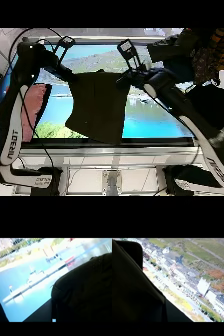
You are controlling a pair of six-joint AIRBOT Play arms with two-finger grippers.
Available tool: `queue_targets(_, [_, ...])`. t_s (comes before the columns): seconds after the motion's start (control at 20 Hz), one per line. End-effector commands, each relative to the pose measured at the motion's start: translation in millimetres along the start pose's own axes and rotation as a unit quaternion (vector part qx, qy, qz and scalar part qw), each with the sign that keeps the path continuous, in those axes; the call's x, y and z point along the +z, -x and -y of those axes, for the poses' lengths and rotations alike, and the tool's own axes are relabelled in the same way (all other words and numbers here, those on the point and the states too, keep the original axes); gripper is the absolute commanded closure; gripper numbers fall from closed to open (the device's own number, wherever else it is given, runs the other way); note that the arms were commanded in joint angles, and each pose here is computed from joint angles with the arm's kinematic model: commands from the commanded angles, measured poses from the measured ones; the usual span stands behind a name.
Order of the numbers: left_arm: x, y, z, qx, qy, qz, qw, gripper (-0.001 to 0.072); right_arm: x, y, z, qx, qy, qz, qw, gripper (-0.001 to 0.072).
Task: Fold the clothes and pants, and hang the long-sleeved shirts on hangers.
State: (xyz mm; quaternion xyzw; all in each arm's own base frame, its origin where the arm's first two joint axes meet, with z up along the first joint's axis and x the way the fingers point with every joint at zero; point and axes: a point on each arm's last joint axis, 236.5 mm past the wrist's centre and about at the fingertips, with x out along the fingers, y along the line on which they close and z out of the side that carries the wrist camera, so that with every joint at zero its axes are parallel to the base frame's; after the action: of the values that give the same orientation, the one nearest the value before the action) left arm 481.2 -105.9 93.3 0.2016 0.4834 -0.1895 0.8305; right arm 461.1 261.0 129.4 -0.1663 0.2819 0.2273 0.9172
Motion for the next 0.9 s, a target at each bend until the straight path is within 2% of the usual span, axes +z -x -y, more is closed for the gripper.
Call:
queue_targets(0.0, [33,-37,-21,0.021,-0.001,0.067,0.998,0.0688,-7,-43,16,-0.011,-0.048,0.017,0.999,0.0711])
queue_targets(0.2, [22,-70,-19,0.012,-0.032,0.040,0.999,0.0689,-22,-44,34,-0.026,-0.051,-0.010,0.998,0.0710])
queue_targets(0.35, [11,-63,-24,0.010,-0.056,0.024,0.998,0.0690,-52,-39,24,-0.012,-0.021,-0.076,0.997,0.0711])
queue_targets(0.6, [-15,-29,-29,-0.007,-0.110,-0.013,0.994,0.0690,-81,-4,-16,0.081,-0.008,-0.158,0.984,0.0710])
queue_targets(0.85, [-77,-17,8,-0.091,-0.130,-0.063,0.985,0.0690,-93,35,-48,0.154,-0.021,-0.203,0.967,0.0711])
